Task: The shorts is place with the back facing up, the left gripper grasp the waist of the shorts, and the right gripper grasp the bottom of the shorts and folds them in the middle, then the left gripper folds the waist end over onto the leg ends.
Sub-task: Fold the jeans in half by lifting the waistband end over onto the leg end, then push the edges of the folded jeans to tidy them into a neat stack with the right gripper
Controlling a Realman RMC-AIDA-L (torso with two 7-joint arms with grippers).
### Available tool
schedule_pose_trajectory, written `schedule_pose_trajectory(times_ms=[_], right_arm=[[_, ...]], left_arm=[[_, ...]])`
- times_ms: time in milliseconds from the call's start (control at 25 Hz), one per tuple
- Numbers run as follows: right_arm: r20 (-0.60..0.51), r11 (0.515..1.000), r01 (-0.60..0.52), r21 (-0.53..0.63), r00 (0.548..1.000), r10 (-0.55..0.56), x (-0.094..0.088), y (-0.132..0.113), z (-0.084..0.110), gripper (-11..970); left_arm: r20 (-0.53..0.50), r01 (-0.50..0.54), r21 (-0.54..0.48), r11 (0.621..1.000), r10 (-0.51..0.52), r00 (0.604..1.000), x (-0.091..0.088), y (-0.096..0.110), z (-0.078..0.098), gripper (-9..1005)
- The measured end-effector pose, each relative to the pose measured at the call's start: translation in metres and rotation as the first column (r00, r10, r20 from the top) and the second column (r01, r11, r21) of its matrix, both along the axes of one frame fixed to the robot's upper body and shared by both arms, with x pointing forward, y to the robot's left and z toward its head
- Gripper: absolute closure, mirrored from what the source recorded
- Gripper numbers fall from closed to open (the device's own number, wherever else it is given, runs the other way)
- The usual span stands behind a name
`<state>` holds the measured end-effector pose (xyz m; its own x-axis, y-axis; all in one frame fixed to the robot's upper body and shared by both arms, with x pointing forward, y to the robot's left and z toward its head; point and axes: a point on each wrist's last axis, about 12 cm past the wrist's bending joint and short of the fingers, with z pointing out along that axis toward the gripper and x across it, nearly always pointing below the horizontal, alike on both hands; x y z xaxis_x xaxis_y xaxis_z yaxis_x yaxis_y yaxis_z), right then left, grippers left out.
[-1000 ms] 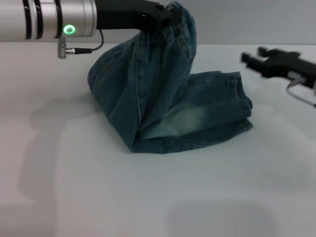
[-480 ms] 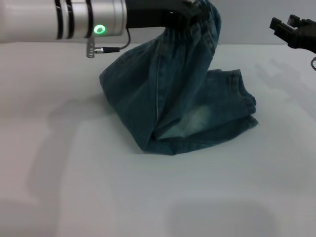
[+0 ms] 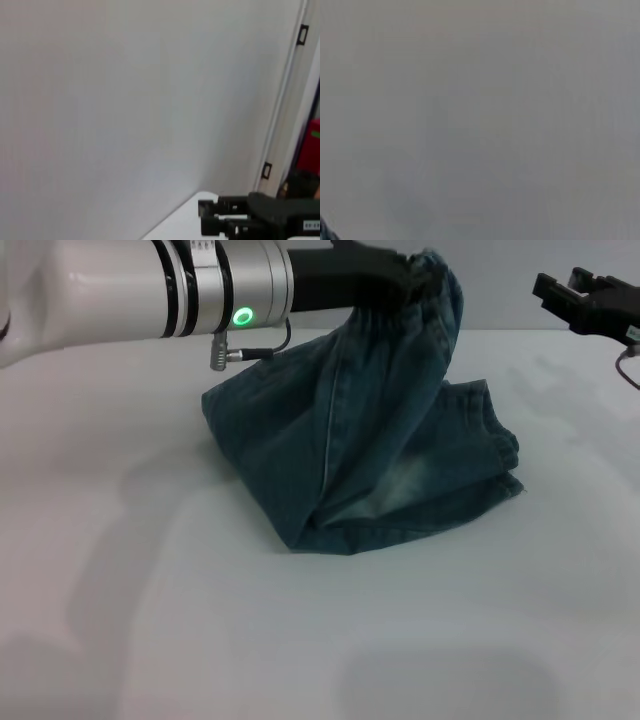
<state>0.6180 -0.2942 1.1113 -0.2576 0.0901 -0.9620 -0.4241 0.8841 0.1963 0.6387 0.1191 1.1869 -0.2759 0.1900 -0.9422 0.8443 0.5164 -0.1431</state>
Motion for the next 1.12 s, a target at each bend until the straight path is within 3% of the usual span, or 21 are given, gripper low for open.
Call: schedule_pose_trajectory(times_ms=[280, 440, 600, 760, 920, 1120], right_arm=[[-0.004, 1.0, -0.004, 0.001, 1.0, 0.004, 0.003, 0.003, 0.0, 426], [-0.007, 1.0, -0.001, 0.003, 1.0, 0.001, 0.004, 0.003, -0.001, 426], [-0.007, 1.0, -0.007, 0.004, 1.0, 0.007, 0.004, 0.004, 0.0, 425], [0.008, 0.997, -0.081, 0.016, 0.997, 0.081, 0.002, 0.012, 0.004, 425], [0.043, 0.972, -0.23, 0.048, 0.973, 0.228, -0.003, 0.022, 0.017, 425], [-0.015, 0.86, -0.504, 0.081, 0.862, 0.506, -0.003, 0.046, 0.047, 425]], left_arm=[[0.029, 0.009, -0.04, 0.999, -0.008, 1.0, -0.002, -0.002, 0.004, 885], [0.042, 0.013, -0.06, 0.998, -0.011, 0.999, -0.003, 0.0, 0.005, 667], [0.059, -0.009, -0.099, 0.995, 0.015, 0.998, -0.003, 0.009, 0.006, 530], [0.083, -0.098, -0.204, 0.974, 0.117, 0.99, -0.001, 0.04, 0.007, 369], [0.14, -0.165, -0.347, 0.923, 0.225, 0.964, -0.009, 0.084, 0.006, 214], [0.199, -0.194, -0.48, 0.855, 0.322, 0.926, -0.031, 0.128, -0.001, 150]])
